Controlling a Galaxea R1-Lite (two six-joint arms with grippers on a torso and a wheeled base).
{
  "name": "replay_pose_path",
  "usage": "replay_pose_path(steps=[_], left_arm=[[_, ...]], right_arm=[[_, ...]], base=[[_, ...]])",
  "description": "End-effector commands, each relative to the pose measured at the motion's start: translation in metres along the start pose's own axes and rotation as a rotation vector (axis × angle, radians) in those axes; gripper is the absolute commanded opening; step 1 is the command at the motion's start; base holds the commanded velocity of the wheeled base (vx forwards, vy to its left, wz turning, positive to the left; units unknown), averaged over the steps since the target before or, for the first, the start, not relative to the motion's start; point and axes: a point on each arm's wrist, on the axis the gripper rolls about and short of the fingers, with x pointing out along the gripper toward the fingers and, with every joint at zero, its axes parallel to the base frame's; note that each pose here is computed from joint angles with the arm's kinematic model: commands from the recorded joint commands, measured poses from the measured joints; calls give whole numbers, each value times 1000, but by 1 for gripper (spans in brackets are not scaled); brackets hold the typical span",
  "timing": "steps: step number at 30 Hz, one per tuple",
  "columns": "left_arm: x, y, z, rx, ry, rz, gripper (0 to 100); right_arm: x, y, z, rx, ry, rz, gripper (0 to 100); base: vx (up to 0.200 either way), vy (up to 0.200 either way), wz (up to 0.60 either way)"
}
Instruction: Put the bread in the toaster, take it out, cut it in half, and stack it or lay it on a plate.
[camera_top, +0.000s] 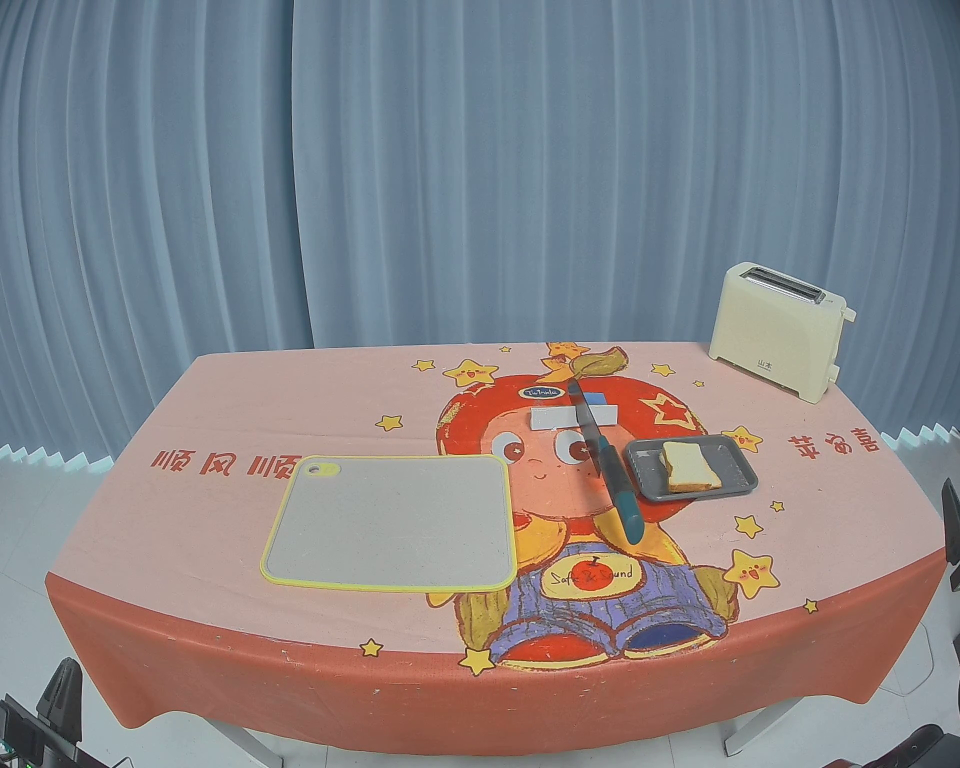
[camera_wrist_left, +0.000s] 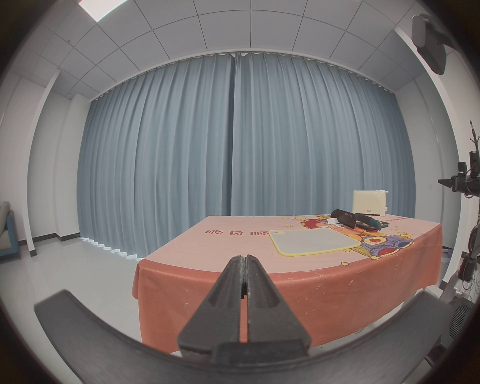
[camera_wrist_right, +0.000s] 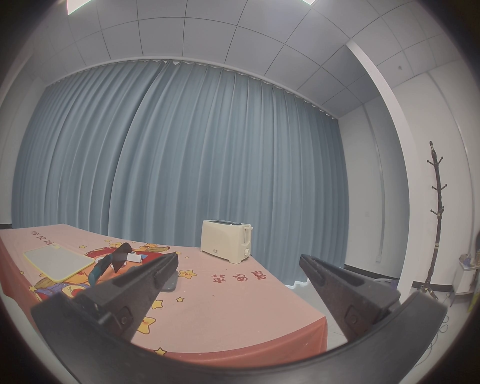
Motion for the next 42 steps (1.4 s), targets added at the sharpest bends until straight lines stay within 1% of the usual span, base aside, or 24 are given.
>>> replay_pose_path(steps=[1,7,11,12,14,18,24,28,37,42], left_arm=[[0,0,-5,0,0,1,0],[0,0,-5,1,0,0,0],[0,0,-5,-3,1,0,0],[0,0,-4,-10,0,1,100],[0,0,-4,-17,0,1,100],[0,0,-5,-13,1,1,100],[0,0,-5,-11,0,1,100],[0,0,-5,-11,0,1,100],[0,0,-5,-13,0,1,100],[0,0,-5,-13,0,1,100]], right_arm=[[-2,-1,1,3,-15,-5,100],[-3,-1,-1,0,-12,-12,100],[-6,-2,-2,1,-7,-10,100],[-6,-2,-2,1,-9,-10,100],[-9,-3,-2,2,-12,-11,100],[-11,-3,-2,-1,-1,-10,100],[-16,-4,-3,0,-15,-9,100],[-18,-4,-3,3,-32,23,100],[-29,-5,-11,-9,11,81,100],[-37,-7,-7,-3,-1,102,100]], base=[[0,0,0],[0,0,0],[0,0,0],[0,0,0],[0,0,0],[0,0,0],[0,0,0],[0,0,0],[0,0,0],[0,0,0]])
